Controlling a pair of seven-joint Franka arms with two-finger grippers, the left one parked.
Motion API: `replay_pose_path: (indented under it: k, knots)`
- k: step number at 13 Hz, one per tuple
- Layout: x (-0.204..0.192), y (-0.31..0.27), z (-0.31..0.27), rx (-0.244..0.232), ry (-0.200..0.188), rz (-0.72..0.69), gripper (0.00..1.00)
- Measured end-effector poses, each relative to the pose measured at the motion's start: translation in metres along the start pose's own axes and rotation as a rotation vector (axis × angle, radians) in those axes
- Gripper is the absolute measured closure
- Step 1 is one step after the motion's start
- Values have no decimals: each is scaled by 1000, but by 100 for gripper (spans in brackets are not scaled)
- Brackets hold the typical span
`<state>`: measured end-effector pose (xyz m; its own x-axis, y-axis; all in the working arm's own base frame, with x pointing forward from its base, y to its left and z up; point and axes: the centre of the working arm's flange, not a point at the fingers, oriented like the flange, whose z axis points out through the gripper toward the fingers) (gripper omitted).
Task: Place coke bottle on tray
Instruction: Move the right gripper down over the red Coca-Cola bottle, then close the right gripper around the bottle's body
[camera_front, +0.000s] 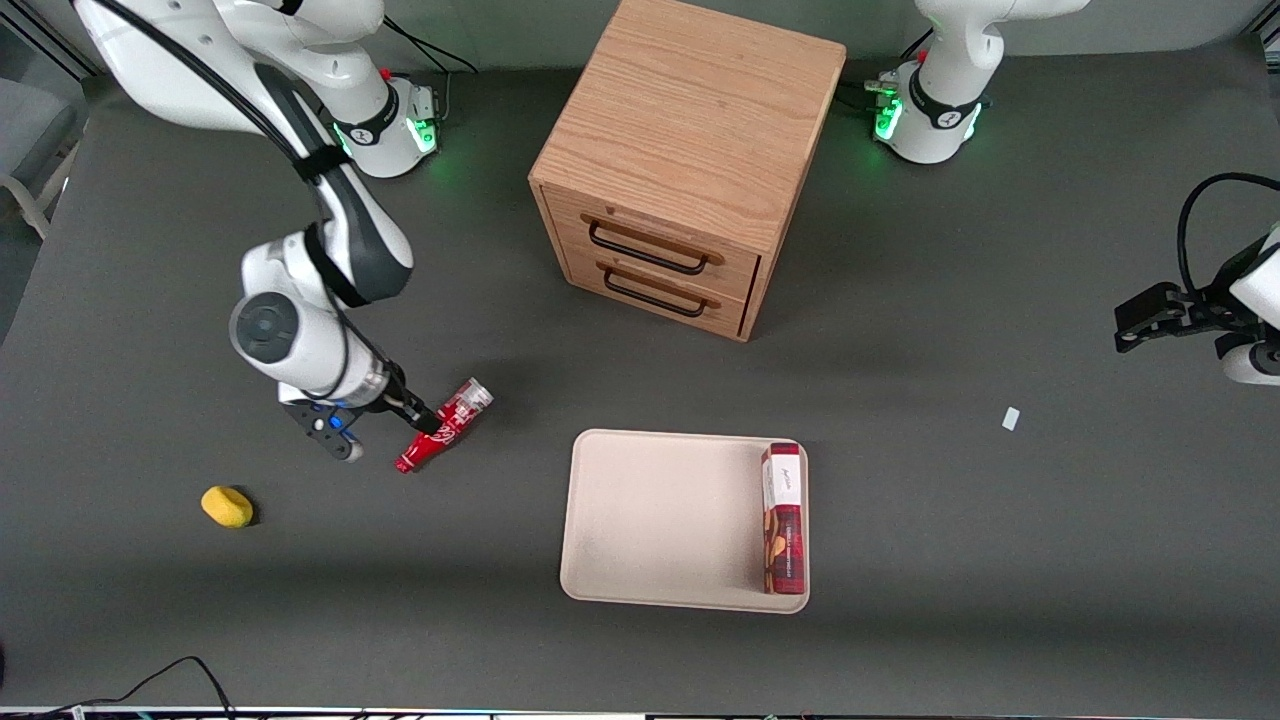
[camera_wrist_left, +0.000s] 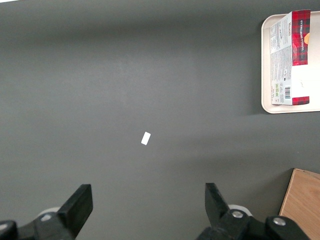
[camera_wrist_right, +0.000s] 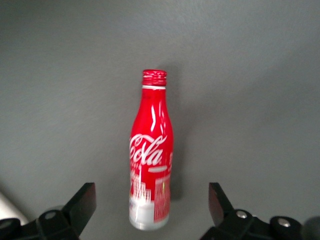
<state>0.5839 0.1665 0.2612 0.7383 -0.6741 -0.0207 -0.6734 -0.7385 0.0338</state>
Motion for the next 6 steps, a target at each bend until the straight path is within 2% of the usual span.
replay_pose_path:
  k: [2,6]
  knots:
    - [-8,-8,32,-5,18,39,0]
    - [-13,-13,63,12,6,69,0]
